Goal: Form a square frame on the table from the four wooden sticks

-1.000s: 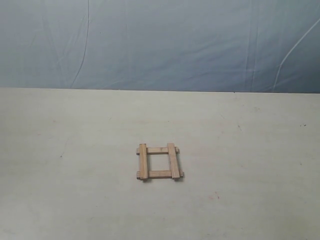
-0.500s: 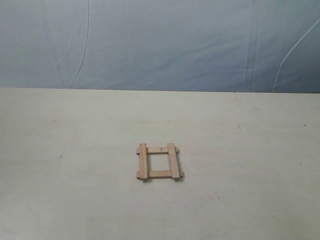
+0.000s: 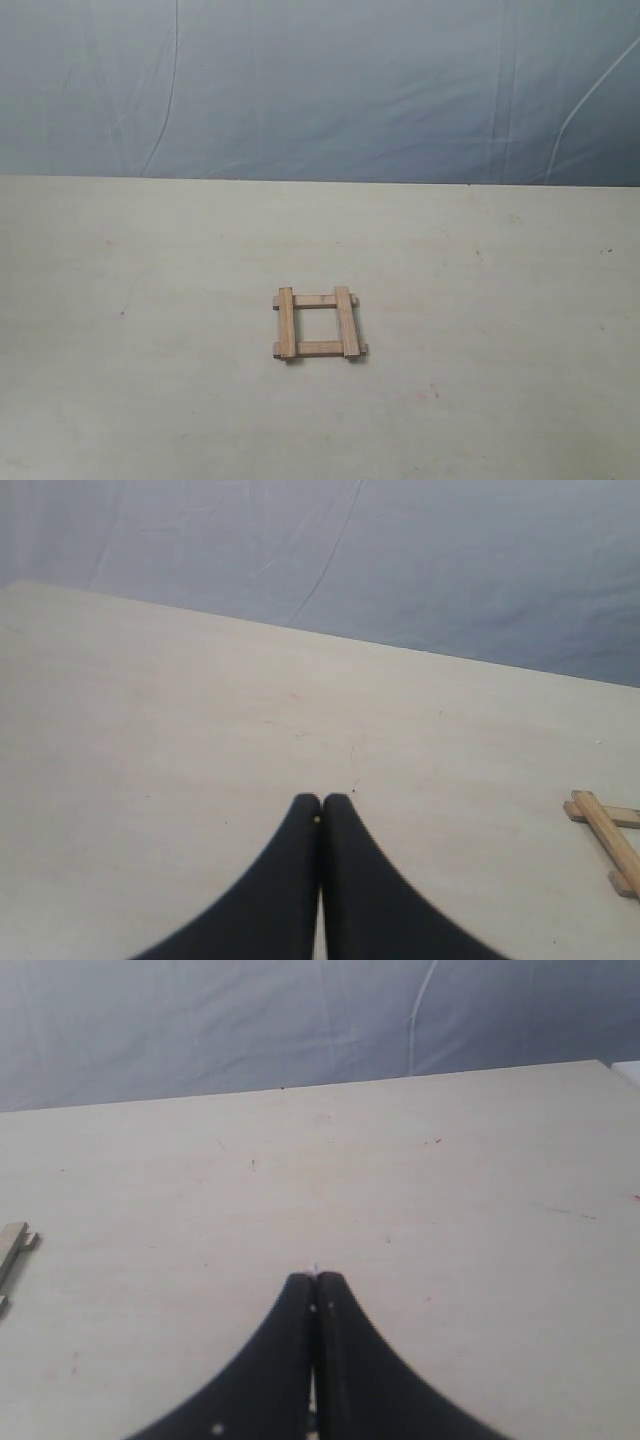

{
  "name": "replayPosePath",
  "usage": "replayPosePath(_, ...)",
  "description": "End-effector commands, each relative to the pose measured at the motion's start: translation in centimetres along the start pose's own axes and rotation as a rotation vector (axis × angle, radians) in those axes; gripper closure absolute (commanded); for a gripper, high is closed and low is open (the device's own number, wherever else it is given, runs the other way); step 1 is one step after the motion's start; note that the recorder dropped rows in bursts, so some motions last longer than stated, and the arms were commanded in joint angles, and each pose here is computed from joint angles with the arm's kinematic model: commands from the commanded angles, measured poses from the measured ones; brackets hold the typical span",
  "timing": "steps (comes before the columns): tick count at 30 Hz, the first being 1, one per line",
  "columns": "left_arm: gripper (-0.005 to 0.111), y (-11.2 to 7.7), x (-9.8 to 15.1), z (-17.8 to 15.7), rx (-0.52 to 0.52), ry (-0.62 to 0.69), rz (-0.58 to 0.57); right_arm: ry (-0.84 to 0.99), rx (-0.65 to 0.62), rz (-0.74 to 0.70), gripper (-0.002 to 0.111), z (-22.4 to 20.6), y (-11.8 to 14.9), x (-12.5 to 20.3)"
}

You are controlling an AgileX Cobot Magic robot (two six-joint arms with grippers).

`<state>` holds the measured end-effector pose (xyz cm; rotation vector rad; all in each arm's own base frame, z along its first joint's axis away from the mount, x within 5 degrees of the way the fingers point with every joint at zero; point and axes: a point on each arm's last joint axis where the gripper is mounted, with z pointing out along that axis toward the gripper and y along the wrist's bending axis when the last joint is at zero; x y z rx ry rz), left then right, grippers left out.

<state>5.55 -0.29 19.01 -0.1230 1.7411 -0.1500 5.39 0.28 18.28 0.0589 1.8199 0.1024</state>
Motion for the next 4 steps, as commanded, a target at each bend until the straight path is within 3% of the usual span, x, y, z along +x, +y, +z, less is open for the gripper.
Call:
replayPosePath(1,0.107,-0.03,-0.03,-0.03,0.006,-0.009,-0.004,-0.009,-0.002,-0.004,0.109,-0.03,0.01,-0.07)
replayPosePath(4,0.107,-0.03,-0.03,-0.03,0.006,-0.009,-0.004,-0.009,-0.002,-0.004,0.109,-0.03,0.01,-0.07)
